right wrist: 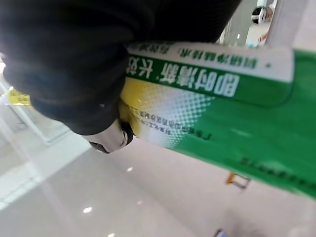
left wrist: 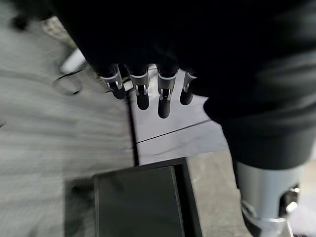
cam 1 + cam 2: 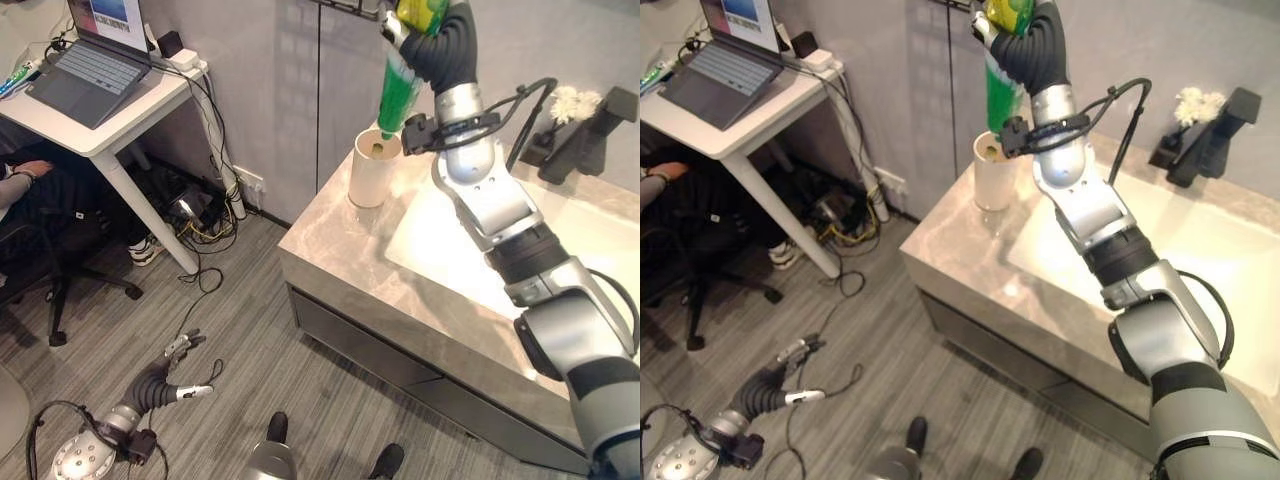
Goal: Put brush and paste in cup on sink, flatten towel.
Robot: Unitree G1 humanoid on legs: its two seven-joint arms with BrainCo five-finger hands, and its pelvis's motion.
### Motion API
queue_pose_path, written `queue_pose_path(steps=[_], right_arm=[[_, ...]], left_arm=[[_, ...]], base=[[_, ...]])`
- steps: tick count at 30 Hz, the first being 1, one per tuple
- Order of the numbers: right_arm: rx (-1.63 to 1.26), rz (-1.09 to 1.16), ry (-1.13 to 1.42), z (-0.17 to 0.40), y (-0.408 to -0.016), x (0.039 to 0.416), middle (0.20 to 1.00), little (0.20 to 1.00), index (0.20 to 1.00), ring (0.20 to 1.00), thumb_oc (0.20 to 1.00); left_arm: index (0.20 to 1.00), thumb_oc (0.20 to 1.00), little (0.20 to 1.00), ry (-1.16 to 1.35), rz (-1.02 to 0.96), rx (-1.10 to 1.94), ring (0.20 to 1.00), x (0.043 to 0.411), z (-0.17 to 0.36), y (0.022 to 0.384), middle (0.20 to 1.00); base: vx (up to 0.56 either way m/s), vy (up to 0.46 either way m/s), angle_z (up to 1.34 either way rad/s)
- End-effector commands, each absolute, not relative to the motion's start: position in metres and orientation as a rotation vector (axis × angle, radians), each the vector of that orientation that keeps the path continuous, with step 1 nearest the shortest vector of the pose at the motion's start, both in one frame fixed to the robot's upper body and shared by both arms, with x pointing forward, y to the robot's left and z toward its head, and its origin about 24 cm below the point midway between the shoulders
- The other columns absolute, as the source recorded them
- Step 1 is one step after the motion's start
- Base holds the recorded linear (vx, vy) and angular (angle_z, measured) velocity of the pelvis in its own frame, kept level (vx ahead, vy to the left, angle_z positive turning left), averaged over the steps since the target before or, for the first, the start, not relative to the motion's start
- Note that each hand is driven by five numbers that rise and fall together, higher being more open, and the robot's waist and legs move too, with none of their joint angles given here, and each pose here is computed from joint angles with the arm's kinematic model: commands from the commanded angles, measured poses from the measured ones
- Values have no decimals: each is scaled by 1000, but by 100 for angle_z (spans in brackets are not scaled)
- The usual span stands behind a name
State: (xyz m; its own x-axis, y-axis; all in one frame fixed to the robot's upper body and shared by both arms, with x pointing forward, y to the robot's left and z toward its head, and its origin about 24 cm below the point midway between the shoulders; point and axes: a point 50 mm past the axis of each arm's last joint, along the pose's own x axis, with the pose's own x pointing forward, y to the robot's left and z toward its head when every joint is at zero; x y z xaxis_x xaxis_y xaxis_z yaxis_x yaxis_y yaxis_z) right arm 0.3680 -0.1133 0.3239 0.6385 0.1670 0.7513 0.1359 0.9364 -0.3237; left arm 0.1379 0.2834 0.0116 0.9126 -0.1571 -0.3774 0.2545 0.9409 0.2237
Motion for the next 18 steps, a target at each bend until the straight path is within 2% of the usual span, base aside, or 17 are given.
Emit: queue_pose_path(steps=[1, 18], right_arm=[[-328, -52, -1102, 390, -120, 345, 200, 200, 200, 200, 200], [-245, -66, -1090, 394, -119, 347, 200, 200, 200, 200, 200]], left_arm=[[1000, 1000, 1000, 338, -331, 259, 1000, 147, 17, 269, 1000], [1000, 1000, 1000, 406, -319, 318, 1000, 147, -5, 272, 1000]], base=[[34, 10, 2], [10, 3, 4]])
